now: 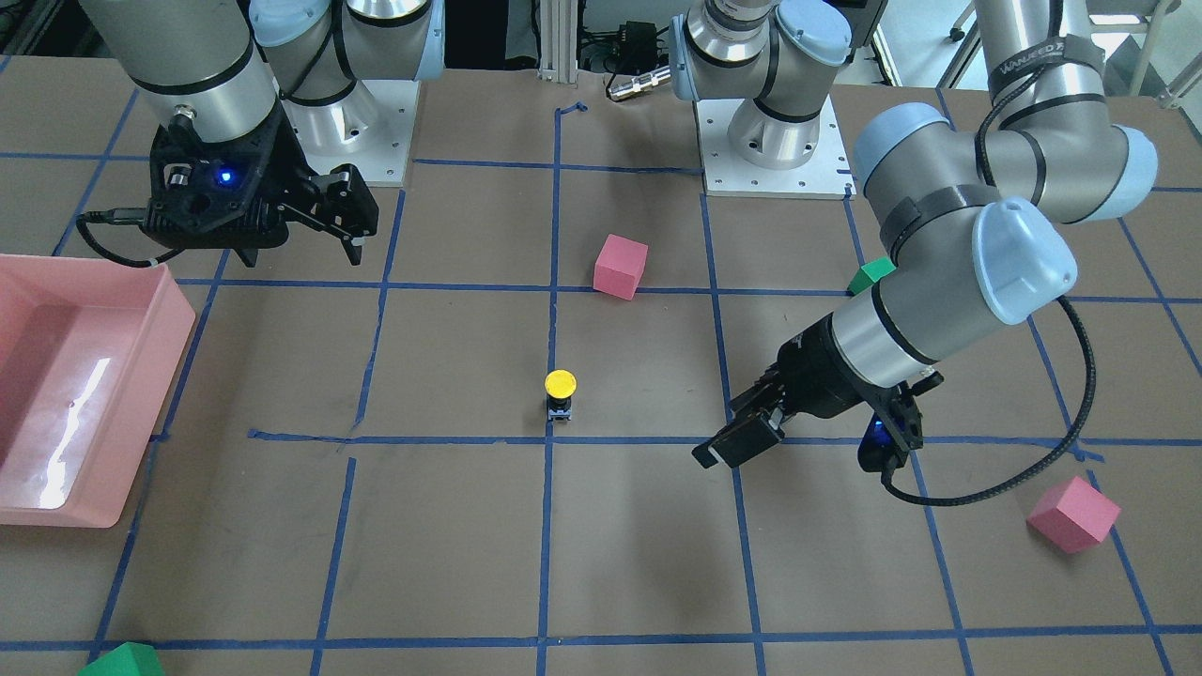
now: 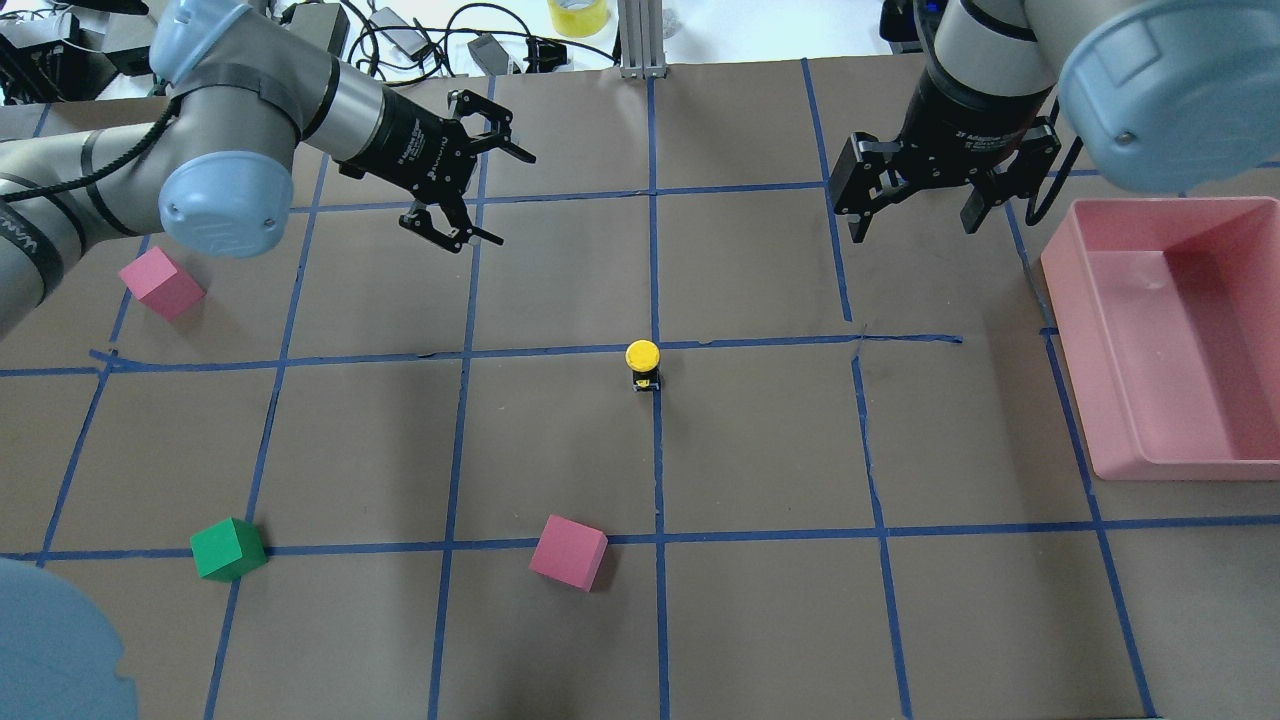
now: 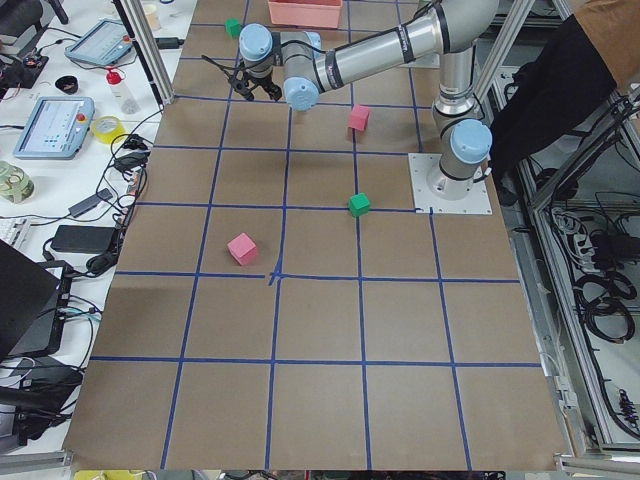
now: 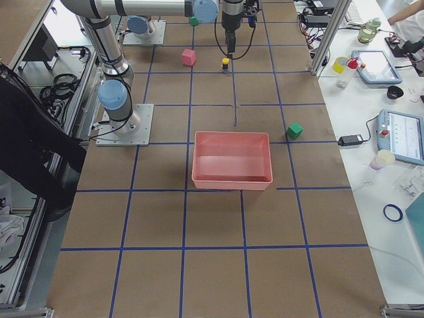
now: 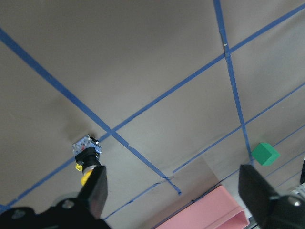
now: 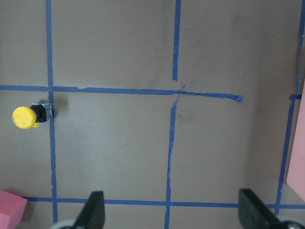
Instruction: Align button upright
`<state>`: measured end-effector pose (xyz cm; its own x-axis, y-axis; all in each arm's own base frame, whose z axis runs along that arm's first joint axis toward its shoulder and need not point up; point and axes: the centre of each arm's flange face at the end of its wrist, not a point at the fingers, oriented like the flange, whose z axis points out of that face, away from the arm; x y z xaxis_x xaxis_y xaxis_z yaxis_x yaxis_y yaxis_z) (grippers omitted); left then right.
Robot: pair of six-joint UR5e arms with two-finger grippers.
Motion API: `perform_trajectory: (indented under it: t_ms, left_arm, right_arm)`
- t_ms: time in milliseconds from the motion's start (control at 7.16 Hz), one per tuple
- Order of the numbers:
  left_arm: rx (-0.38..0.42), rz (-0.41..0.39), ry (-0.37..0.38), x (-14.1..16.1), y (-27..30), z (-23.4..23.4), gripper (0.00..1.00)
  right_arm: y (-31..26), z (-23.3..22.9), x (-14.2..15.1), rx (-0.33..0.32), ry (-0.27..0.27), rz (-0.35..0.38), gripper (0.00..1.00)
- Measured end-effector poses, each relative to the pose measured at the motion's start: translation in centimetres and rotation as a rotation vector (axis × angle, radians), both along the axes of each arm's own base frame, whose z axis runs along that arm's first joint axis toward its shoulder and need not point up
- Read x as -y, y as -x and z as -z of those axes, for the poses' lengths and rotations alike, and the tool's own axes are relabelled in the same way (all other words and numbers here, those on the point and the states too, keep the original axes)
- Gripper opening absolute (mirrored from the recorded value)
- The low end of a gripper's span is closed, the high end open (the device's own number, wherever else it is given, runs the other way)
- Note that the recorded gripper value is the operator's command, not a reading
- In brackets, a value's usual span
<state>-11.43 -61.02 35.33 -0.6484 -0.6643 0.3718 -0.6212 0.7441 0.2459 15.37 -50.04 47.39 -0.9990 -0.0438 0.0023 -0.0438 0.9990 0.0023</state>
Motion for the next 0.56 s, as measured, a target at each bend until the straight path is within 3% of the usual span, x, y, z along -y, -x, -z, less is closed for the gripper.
perform_trajectory:
  t_ms: [279, 419, 559]
  left_arm:
    - [0.262, 0.316, 0.032, -1.2, -3.7, -4.6, 1.0]
    - [0.353, 0.419, 0.018, -2.4, -4.7, -7.4, 1.0]
    - [0.388, 0.466, 0.006, -4.0, -4.9, -9.7, 1.0]
  right_arm:
    - [-0.1, 0.0, 0.1, 0.006, 0.001, 0.003, 1.0]
    - [0.0, 0.0, 0.1, 0.003, 0.001, 0.004, 1.0]
    - [0.0, -0.1, 0.0, 0.0, 0.002, 0.004, 1.0]
